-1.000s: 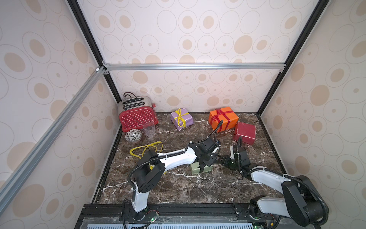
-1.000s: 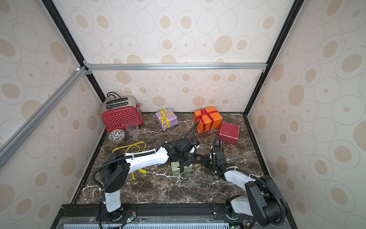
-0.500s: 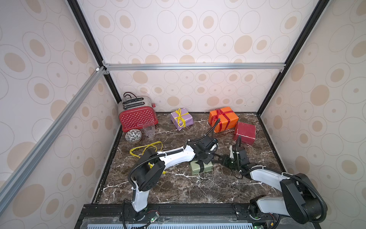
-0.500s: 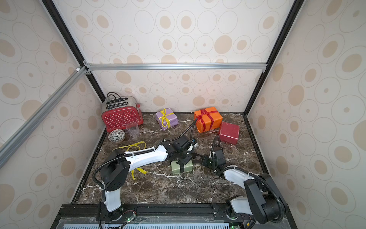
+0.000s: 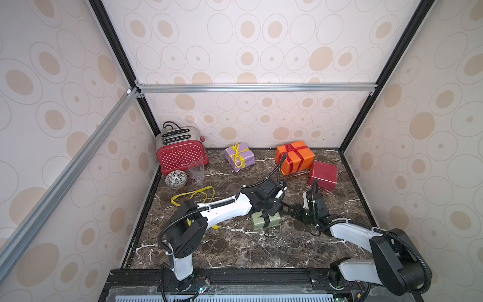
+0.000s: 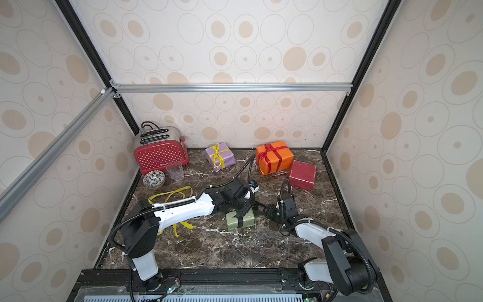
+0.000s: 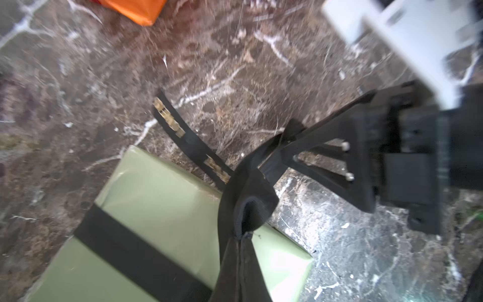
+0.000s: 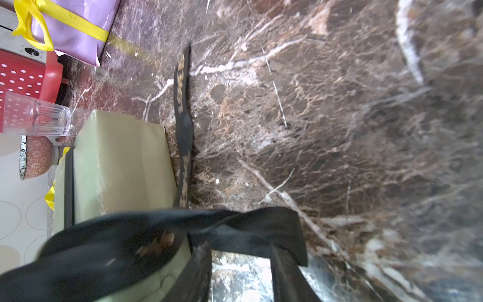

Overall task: Untie the ribbon bows on the gift boxes
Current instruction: Untie the ribbon from the gift box.

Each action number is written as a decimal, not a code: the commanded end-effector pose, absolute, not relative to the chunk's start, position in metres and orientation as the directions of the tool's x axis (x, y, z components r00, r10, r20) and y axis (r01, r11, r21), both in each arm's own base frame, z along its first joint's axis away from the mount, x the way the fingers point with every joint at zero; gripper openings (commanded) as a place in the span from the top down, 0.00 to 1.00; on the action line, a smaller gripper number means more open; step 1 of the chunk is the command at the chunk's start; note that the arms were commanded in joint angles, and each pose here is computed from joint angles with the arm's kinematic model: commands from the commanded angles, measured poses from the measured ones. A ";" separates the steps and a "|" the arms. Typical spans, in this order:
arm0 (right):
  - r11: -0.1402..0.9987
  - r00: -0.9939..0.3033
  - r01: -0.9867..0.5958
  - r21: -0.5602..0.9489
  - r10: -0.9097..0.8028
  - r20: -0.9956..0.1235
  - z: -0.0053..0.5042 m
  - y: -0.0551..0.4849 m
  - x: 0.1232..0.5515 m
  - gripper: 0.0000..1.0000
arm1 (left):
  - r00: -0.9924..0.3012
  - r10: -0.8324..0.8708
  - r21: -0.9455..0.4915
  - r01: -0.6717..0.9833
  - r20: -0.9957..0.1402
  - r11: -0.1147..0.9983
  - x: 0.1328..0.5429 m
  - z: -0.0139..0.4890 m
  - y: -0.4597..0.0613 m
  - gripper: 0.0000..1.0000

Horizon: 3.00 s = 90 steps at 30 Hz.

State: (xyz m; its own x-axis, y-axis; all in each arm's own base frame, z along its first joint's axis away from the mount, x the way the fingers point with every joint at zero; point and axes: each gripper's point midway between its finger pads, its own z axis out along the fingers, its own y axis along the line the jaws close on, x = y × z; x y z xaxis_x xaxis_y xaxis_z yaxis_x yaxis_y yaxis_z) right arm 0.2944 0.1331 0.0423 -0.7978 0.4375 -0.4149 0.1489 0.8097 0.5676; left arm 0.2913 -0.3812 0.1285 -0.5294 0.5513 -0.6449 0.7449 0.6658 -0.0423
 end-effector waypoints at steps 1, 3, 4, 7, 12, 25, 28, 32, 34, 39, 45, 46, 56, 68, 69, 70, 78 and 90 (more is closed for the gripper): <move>0.808 -0.793 0.154 0.568 0.444 -0.416 0.045 0.133 0.300 0.61 | -0.493 0.483 -0.048 0.735 -0.724 0.677 0.297 0.160 -0.383 1.00; 0.808 -0.794 0.155 0.568 0.444 -0.416 0.045 0.133 0.300 0.61 | -0.485 0.466 -0.037 0.721 -0.740 0.692 0.300 0.166 -0.379 1.00; 0.808 -0.793 0.155 0.569 0.446 -0.416 0.046 0.133 0.300 0.61 | -0.481 0.459 -0.033 0.716 -0.747 0.697 0.300 0.168 -0.378 1.00; 0.808 -0.794 0.154 0.569 0.444 -0.416 0.046 0.134 0.300 0.61 | -0.472 0.437 -0.020 0.697 -0.766 0.717 0.304 0.175 -0.373 1.00; 0.807 -0.795 0.154 0.569 0.444 -0.414 0.045 0.134 0.300 0.61 | -0.465 0.406 0.011 0.647 -0.787 0.762 0.312 0.183 -0.362 0.97; 0.808 -0.796 0.156 0.568 0.444 -0.412 0.045 0.134 0.300 0.61 | -0.566 0.207 0.047 0.284 -0.798 0.958 0.357 0.173 -0.286 0.90; 0.808 -0.797 0.157 0.567 0.443 -0.411 0.044 0.134 0.300 0.61 | -0.591 0.178 0.051 0.226 -0.787 0.973 0.366 0.167 -0.273 0.91; 0.809 -0.799 0.157 0.567 0.442 -0.408 0.044 0.134 0.299 0.61 | -0.599 0.111 0.034 0.139 -0.793 0.990 0.375 0.167 -0.253 0.95; 0.808 -0.798 0.158 0.567 0.443 -0.409 0.044 0.134 0.300 0.61 | -0.609 0.110 0.006 0.170 -0.786 0.985 0.376 0.165 -0.257 0.94; 0.808 -0.800 0.157 0.567 0.440 -0.407 0.044 0.135 0.301 0.61 | -0.603 0.229 -0.109 0.470 -0.764 0.876 0.360 0.163 -0.314 0.65; 0.809 -0.802 0.157 0.567 0.439 -0.404 0.043 0.135 0.300 0.61 | -0.612 0.361 -0.184 0.647 -0.703 0.740 0.344 0.156 -0.357 0.40; 0.808 -0.801 0.156 0.568 0.440 -0.406 0.043 0.135 0.301 0.61 | -0.614 0.379 -0.181 0.657 -0.692 0.732 0.343 0.151 -0.360 0.38; 0.808 -0.804 0.153 0.569 0.436 -0.403 0.043 0.136 0.301 0.61 | -0.597 0.503 -0.081 0.690 -0.624 0.719 0.350 0.131 -0.357 0.41; 0.808 -0.805 0.155 0.568 0.437 -0.402 0.043 0.136 0.301 0.61 | -0.610 0.517 -0.026 0.660 -0.601 0.751 0.365 0.123 -0.355 0.69; 0.809 -0.805 0.154 0.568 0.436 -0.402 0.043 0.136 0.301 0.61 | -0.610 0.516 -0.024 0.659 -0.601 0.752 0.366 0.123 -0.355 0.72; 0.809 -0.806 0.155 0.567 0.436 -0.401 0.043 0.136 0.301 0.61 | -0.611 0.516 -0.022 0.657 -0.600 0.753 0.366 0.122 -0.355 0.76; 0.809 -0.805 0.155 0.567 0.436 -0.402 0.043 0.136 0.300 0.61 | -0.619 0.489 0.033 0.599 -0.614 0.800 0.379 0.123 -0.346 0.99; 0.809 -0.804 0.156 0.567 0.437 -0.402 0.043 0.136 0.300 0.61 | -0.622 0.203 0.221 0.049 -0.757 0.974 0.405 0.156 -0.234 1.00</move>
State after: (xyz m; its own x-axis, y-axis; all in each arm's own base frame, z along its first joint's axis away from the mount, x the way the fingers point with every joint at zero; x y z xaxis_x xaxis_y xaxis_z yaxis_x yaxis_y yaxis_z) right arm 0.2955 0.1342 0.0377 -0.8079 0.4332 -0.3996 0.1585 0.8127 0.5608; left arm 0.3938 -0.2763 0.1258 -0.6564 0.3579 -0.6641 0.3018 0.9314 0.2035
